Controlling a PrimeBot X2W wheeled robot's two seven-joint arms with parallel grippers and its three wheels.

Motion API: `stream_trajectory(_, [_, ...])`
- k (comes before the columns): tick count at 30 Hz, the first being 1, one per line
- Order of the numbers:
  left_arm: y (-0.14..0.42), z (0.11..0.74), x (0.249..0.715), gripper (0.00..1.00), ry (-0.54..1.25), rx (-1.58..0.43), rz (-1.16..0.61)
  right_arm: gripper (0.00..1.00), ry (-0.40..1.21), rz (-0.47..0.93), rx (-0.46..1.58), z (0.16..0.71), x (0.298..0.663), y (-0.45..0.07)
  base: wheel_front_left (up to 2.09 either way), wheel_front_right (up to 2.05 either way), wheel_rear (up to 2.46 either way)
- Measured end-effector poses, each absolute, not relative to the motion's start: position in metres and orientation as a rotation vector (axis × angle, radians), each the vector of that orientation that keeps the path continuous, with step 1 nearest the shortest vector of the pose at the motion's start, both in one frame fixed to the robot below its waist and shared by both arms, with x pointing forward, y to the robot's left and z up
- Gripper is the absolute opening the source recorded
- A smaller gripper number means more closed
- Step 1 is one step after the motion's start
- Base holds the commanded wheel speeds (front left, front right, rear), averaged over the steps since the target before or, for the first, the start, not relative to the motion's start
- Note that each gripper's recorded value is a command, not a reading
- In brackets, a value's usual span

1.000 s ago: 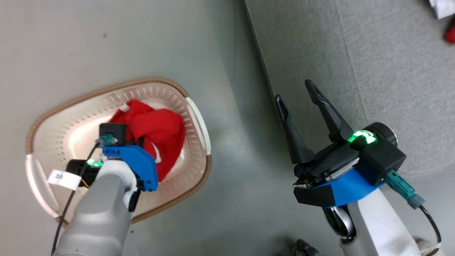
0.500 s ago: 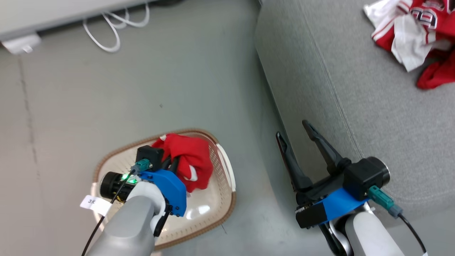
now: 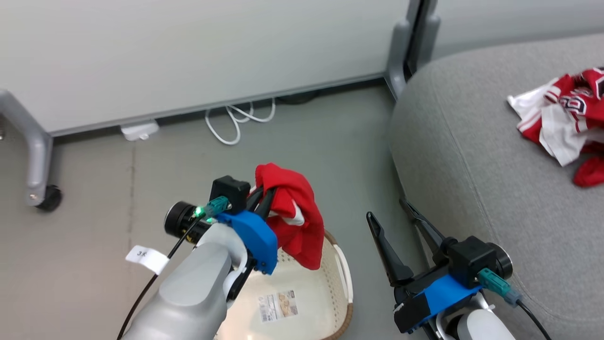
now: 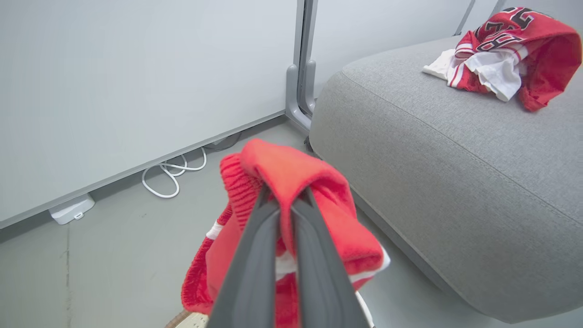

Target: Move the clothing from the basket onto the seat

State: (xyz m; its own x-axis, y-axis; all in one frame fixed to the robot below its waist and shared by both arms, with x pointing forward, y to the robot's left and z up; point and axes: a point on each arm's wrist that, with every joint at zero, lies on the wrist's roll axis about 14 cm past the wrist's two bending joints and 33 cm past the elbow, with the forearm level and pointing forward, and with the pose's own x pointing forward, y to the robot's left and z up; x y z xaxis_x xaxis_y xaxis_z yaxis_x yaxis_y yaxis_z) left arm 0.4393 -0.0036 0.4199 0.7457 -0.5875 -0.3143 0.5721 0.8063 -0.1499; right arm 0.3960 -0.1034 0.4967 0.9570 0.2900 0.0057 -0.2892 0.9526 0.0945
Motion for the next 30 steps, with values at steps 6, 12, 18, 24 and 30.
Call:
stream_trajectory(6, [-0.001,0.469,0.445,0.0,0.246,-0.038,-0.63,1.0,-0.005,0.337,0.096,0.505,0.388,-0.089,0.0,0.0,0.0])
stream_trajectory(12, [-0.006,0.51,0.448,0.0,0.161,-0.036,-0.646,1.0,-0.01,0.362,0.089,0.511,0.382,-0.08,0.0,0.0,0.0])
stream_trajectory(18, [-0.01,0.531,0.449,0.0,0.119,-0.031,-0.658,1.0,-0.003,0.379,0.094,0.511,0.377,-0.075,0.0,0.0,0.0])
stream_trajectory(24, [-0.013,0.538,0.449,0.0,0.107,-0.041,-0.664,1.0,0.019,0.408,0.098,0.508,0.374,-0.065,0.0,0.0,0.0])
stream_trajectory(30, [-0.017,0.537,0.448,0.0,0.11,-0.047,-0.676,1.0,0.076,0.441,0.109,0.5,0.377,-0.054,0.0,0.0,0.0])
